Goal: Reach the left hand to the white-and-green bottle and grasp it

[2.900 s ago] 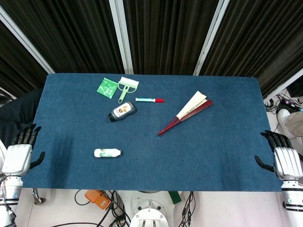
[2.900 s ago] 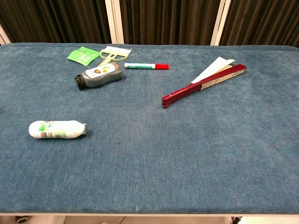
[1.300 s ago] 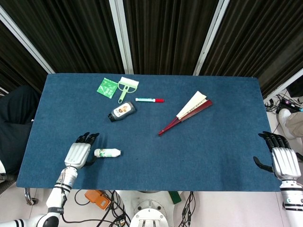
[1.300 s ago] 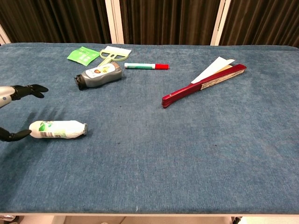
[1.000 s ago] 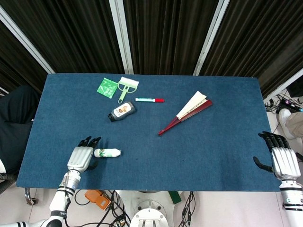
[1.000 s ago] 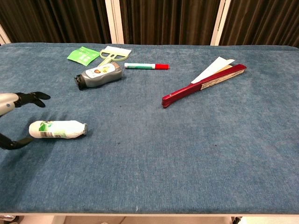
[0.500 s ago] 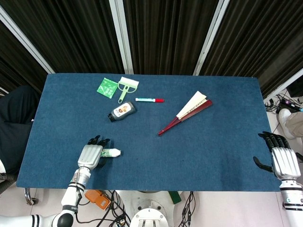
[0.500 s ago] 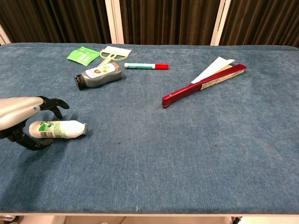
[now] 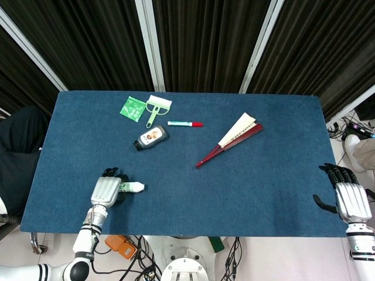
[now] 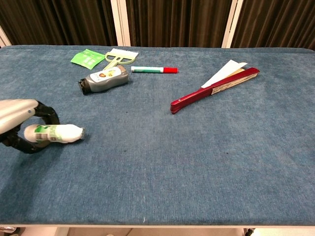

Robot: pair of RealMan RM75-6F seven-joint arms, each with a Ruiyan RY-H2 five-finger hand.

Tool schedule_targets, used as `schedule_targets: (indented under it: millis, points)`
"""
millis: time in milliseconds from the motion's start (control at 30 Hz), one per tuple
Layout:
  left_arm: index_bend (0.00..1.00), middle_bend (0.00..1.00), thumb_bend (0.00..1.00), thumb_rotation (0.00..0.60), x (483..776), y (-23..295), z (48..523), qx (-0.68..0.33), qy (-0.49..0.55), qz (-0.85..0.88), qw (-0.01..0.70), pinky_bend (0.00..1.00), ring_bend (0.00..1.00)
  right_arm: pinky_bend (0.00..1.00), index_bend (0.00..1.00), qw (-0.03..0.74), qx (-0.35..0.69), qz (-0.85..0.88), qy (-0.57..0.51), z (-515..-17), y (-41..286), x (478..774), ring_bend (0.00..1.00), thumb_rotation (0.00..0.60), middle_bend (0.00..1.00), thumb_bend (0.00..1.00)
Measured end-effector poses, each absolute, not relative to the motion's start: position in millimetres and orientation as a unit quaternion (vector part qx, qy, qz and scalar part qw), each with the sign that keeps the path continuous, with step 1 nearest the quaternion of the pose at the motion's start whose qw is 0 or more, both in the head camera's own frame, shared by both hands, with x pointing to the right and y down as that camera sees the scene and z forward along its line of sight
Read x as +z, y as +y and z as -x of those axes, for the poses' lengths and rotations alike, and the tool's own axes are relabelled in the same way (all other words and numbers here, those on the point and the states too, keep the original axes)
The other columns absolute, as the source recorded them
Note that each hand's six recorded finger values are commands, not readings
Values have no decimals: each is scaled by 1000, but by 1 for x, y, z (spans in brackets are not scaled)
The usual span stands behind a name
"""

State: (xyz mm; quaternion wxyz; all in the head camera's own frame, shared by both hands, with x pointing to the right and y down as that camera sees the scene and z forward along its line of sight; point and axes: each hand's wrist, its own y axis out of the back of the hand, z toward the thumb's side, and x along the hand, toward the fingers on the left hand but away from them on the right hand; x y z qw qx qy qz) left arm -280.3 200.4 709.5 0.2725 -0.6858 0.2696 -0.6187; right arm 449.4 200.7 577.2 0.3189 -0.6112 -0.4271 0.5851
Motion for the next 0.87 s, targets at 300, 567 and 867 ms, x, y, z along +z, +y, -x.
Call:
schedule_targets:
  millis: [300, 567, 867]
  points:
    - [446, 532, 391, 600, 668, 178, 275, -575, 296, 709, 280, 121, 157, 153, 245, 318, 586, 611, -427, -450, 201, 577, 181, 600, 207, 389]
    - [446, 532, 386, 600, 609, 139, 264, -501, 318, 755, 279, 121, 157, 153, 245, 318, 586, 611, -427, -449, 202, 576, 181, 600, 207, 389]
    - [446, 532, 385, 600, 577, 110, 245, -418, 339, 820, 196, 121, 157, 153, 245, 317, 586, 611, -428, -450, 202, 576, 181, 600, 207, 389]
